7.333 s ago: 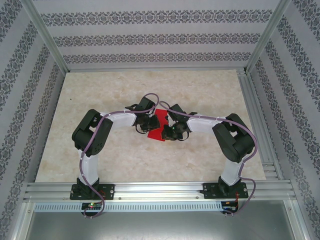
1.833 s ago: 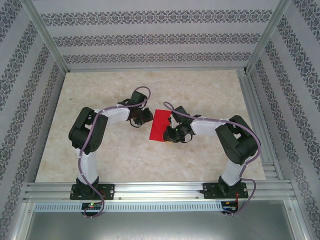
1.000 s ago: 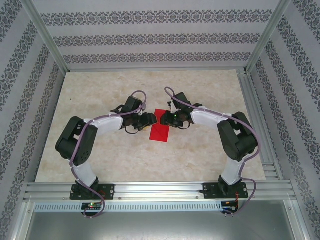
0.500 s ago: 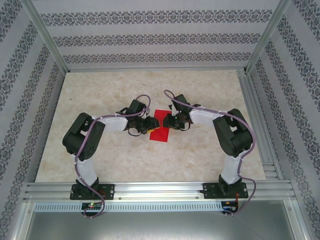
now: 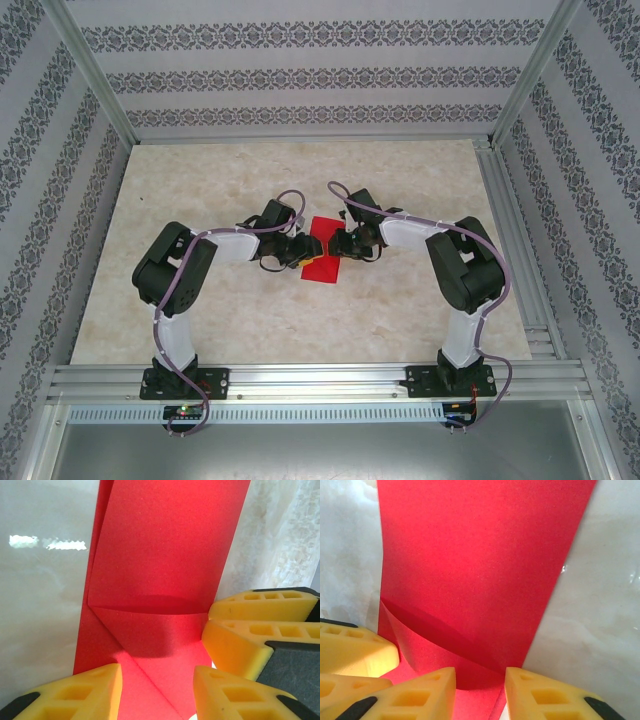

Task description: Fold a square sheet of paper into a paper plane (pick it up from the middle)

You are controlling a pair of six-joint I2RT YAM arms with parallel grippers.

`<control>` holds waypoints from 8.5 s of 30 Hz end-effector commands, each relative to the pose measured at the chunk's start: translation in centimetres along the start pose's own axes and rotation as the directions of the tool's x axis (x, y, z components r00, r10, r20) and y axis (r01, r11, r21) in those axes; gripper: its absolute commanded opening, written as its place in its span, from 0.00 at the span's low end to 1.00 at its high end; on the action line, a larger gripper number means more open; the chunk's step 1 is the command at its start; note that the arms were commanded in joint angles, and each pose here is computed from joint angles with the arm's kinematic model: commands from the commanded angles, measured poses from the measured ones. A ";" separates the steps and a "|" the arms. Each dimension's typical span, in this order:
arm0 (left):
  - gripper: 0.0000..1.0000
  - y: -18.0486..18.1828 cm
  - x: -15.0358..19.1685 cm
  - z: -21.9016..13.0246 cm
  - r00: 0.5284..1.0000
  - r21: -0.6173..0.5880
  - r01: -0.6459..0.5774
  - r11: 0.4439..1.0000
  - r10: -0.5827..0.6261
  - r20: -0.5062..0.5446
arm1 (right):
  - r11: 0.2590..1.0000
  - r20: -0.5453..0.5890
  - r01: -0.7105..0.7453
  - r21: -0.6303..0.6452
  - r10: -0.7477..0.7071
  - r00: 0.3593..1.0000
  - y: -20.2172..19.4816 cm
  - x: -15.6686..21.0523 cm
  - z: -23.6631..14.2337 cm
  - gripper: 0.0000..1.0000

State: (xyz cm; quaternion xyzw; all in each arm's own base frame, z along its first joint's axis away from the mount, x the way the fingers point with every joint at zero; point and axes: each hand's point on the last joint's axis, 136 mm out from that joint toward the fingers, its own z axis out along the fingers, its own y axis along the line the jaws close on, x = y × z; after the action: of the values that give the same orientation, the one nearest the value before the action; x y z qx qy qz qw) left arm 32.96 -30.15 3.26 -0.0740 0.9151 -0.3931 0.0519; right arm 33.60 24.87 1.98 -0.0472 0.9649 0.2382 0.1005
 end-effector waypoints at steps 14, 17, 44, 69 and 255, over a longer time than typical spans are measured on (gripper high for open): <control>0.31 0.0 -0.2 1.0 1.000 -0.020 0.009 1.000 -0.009 -0.003 | 0.994 0.123 0.104 0.029 -0.107 0.987 2.3 -1.5 -5.4 0.39; 0.30 0.1 -0.2 1.1 1.000 -0.022 0.011 1.000 -0.011 -0.003 | 0.991 0.131 0.130 -0.003 -0.129 0.983 3.4 -1.1 -5.9 0.39; 0.35 -3.1 -1.1 0.7 0.999 0.097 -0.043 0.994 0.042 0.015 | 0.998 0.019 0.002 -0.069 0.000 1.000 0.9 0.1 -0.8 0.19; 0.11 -4.7 -2.1 -0.9 0.968 0.072 -0.239 0.968 0.232 0.095 | 0.995 0.227 -0.077 -0.066 0.090 0.970 -0.7 -2.6 -6.5 0.33; 0.17 1.5 -4.0 -2.5 0.825 -0.285 -0.542 0.790 0.565 -0.001 | 0.942 0.120 -0.105 -0.318 0.150 0.981 5.7 -3.3 0.6 0.27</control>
State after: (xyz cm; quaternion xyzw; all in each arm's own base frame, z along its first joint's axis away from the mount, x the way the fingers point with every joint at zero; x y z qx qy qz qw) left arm 34.69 -26.71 3.89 0.1697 0.9422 -0.2320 0.1719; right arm 35.77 29.43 4.52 0.0290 0.9088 0.3914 0.1415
